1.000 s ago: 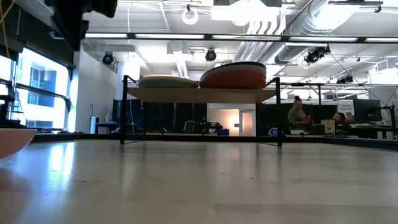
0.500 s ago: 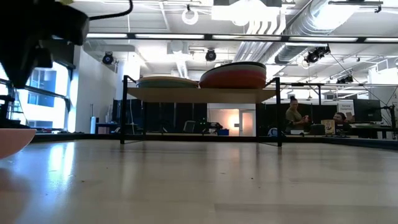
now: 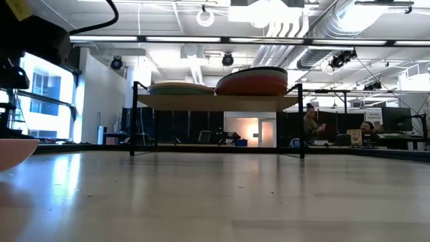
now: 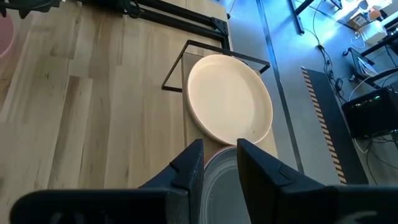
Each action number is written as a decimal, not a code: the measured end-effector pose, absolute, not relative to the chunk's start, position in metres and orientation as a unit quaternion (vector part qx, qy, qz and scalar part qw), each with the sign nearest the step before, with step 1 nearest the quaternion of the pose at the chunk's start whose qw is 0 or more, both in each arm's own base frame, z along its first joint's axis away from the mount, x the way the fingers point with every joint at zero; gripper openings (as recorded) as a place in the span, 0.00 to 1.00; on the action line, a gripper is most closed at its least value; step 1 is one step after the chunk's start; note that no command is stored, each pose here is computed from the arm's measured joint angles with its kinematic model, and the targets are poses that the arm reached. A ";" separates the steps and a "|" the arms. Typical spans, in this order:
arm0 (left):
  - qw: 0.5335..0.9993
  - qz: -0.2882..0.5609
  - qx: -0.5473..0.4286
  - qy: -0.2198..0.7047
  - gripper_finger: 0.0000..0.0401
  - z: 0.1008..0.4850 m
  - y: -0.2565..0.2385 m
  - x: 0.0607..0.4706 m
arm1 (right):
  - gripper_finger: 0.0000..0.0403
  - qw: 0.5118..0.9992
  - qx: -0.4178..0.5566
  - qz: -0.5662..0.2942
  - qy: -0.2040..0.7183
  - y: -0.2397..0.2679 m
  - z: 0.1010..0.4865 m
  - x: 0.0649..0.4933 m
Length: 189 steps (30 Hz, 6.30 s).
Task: Place and stack plates onto a shelf
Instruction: Stack the pink plate on top of the light orange plate on the shelf, then stack the brown plate on top of the pink plate on the shelf
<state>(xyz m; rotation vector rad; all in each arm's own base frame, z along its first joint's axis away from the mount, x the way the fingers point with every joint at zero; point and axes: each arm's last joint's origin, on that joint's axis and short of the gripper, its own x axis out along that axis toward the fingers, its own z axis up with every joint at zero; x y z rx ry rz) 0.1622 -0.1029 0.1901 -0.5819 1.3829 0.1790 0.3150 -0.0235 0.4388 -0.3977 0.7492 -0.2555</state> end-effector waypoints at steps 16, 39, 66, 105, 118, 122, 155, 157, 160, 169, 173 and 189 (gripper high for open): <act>0.716 0.085 -0.234 0.653 0.25 0.173 -0.117 0.166 | 0.21 0.905 -0.171 -0.130 0.368 -0.023 0.437 0.314; 0.698 0.078 -0.186 0.687 0.05 0.149 -0.124 0.175 | 0.21 0.904 -0.171 -0.131 0.369 -0.024 0.437 0.314; 0.815 0.155 -0.372 0.415 0.00 0.252 -0.027 0.180 | 0.21 0.879 -0.196 -0.111 0.421 -0.029 0.430 0.307; 0.770 0.427 -0.413 0.234 0.00 0.329 0.179 0.192 | 0.21 0.849 -0.182 -0.163 0.468 -0.097 0.427 0.289; 0.741 0.447 -0.424 0.268 0.02 0.314 0.191 0.191 | 0.21 0.845 -0.170 -0.150 0.484 -0.101 0.424 0.285; 0.739 0.449 -0.427 0.265 0.05 0.314 0.191 0.191 | 0.21 0.844 -0.168 -0.145 0.489 -0.100 0.423 0.284; 0.752 0.406 -0.455 0.250 0.29 0.328 0.184 0.173 | 0.21 0.832 -0.164 -0.128 0.514 -0.098 0.420 0.279; 0.752 0.406 -0.455 0.250 0.29 0.329 0.183 0.173 | 0.21 0.832 -0.164 -0.128 0.515 -0.098 0.420 0.279; 0.753 0.404 -0.454 0.251 0.29 0.329 0.182 0.173 | 0.21 0.831 -0.164 -0.127 0.517 -0.098 0.419 0.279; 0.771 0.386 -0.441 0.249 0.29 0.340 0.167 0.167 | 0.21 0.806 -0.110 -0.052 0.579 -0.090 0.410 0.265; 0.792 0.353 -0.425 0.260 0.29 0.348 0.147 0.168 | 0.21 0.812 -0.015 0.015 0.583 -0.082 0.408 0.260; 0.852 0.228 -0.359 0.305 0.29 0.359 0.087 0.185 | 0.21 0.815 -0.005 0.123 0.567 -0.002 0.414 0.266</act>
